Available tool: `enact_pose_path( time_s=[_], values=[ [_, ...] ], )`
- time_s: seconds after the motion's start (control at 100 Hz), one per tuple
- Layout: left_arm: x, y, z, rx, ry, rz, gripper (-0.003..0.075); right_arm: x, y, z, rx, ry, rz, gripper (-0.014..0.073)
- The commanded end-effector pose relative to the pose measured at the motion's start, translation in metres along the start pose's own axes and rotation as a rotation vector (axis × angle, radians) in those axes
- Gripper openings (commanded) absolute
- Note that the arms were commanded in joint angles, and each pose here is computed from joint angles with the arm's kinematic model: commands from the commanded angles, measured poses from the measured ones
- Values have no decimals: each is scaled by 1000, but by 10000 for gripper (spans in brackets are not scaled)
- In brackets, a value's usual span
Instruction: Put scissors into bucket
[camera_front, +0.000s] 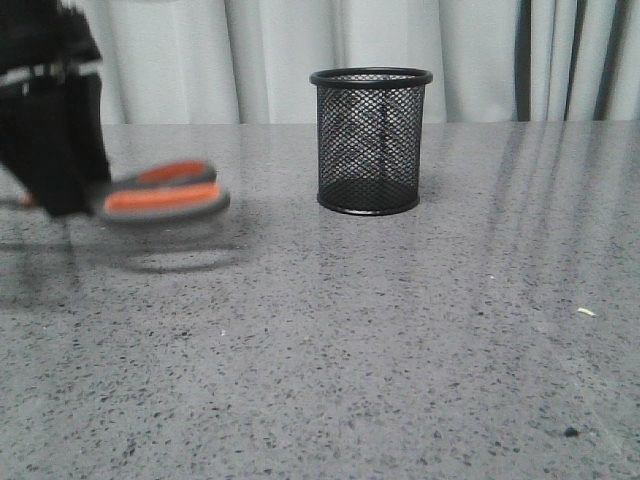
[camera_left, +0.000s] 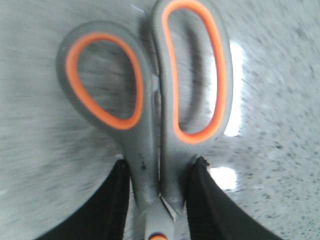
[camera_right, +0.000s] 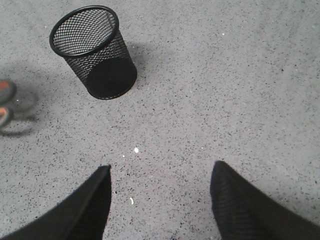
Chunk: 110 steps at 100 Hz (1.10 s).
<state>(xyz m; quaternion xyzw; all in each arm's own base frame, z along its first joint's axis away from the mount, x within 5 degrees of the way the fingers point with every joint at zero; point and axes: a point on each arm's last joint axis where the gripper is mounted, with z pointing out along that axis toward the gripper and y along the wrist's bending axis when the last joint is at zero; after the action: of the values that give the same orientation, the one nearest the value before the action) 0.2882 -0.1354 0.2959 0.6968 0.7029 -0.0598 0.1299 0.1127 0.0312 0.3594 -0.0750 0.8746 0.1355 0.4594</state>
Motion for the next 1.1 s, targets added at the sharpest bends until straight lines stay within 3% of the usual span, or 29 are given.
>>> enact_pose_path(
  time_s=[0.0,0.11,0.33,0.49,0.76,1.09],
  values=[
    [-14,-12,-46,-68,-80,-9,-20,-14,3,-6,-13,-90,-2,393],
    [-25,-19,-75,-149,-129,25,-20,-17,6,-6,-54,-128,16,393],
    [-56,-39,-127,-278,-252,40,-20,-30,24,-1,-291,-208,80,393],
    [-78,-57,-155,-333,-333,125,-20,-38,30,12,-406,-204,146,393],
    [-108,-83,-168,-334,-416,251,-20,-49,44,11,-646,-242,251,393],
    [-128,-104,-167,-299,-466,320,-20,-50,50,6,-735,-241,283,393]
  ],
)
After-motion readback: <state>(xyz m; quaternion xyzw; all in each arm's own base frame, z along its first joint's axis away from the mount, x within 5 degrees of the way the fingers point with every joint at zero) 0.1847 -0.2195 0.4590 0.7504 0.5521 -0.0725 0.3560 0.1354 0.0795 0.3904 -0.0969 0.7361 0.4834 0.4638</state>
